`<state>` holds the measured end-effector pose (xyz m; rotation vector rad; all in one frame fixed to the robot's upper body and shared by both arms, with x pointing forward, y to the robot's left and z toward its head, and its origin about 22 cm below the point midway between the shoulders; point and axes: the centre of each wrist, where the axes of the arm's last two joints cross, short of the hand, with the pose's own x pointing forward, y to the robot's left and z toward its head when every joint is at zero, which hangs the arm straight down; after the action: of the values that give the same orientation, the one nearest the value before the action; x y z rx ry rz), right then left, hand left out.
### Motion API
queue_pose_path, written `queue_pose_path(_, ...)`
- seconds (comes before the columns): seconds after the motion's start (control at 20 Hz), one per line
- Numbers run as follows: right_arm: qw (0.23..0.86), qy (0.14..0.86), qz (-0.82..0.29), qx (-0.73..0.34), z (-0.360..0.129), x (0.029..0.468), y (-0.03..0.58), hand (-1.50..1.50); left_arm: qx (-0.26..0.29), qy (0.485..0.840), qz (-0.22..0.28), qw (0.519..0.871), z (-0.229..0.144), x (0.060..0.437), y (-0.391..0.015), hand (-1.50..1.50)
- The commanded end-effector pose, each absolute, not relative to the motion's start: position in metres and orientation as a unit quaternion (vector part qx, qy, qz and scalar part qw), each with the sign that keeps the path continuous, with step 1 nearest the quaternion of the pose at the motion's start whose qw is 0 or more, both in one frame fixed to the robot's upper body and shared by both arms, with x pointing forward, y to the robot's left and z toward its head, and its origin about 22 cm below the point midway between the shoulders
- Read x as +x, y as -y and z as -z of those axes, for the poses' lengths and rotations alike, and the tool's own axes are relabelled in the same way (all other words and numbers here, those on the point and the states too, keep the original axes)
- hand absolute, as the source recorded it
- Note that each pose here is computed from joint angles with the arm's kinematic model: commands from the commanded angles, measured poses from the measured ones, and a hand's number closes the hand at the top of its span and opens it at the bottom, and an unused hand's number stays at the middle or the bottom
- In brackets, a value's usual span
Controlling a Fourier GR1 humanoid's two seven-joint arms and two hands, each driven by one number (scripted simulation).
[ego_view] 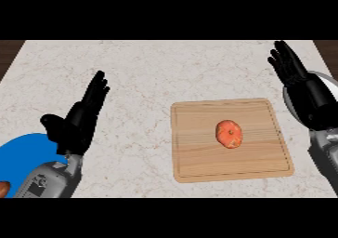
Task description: Pick the squash from the cutting board and place it in the pan
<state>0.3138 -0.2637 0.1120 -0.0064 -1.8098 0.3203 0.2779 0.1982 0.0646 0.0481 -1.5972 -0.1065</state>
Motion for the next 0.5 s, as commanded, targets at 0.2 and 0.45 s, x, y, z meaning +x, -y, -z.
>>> queue_pose_path(0.2, 0.591, 0.687, -0.336, 0.255, -0.067, 0.311, 0.223, 1.5, 0.064, 0.751, 0.06, 0.655, -0.077, 0.292, -0.221, 0.0)
queue_pose_path(0.45, 0.51, 0.754, -0.354, 0.214, -0.042, 0.31, 0.304, -1.5, 0.082, 0.724, 0.026, 0.684, -0.06, 0.293, -0.243, 0.0)
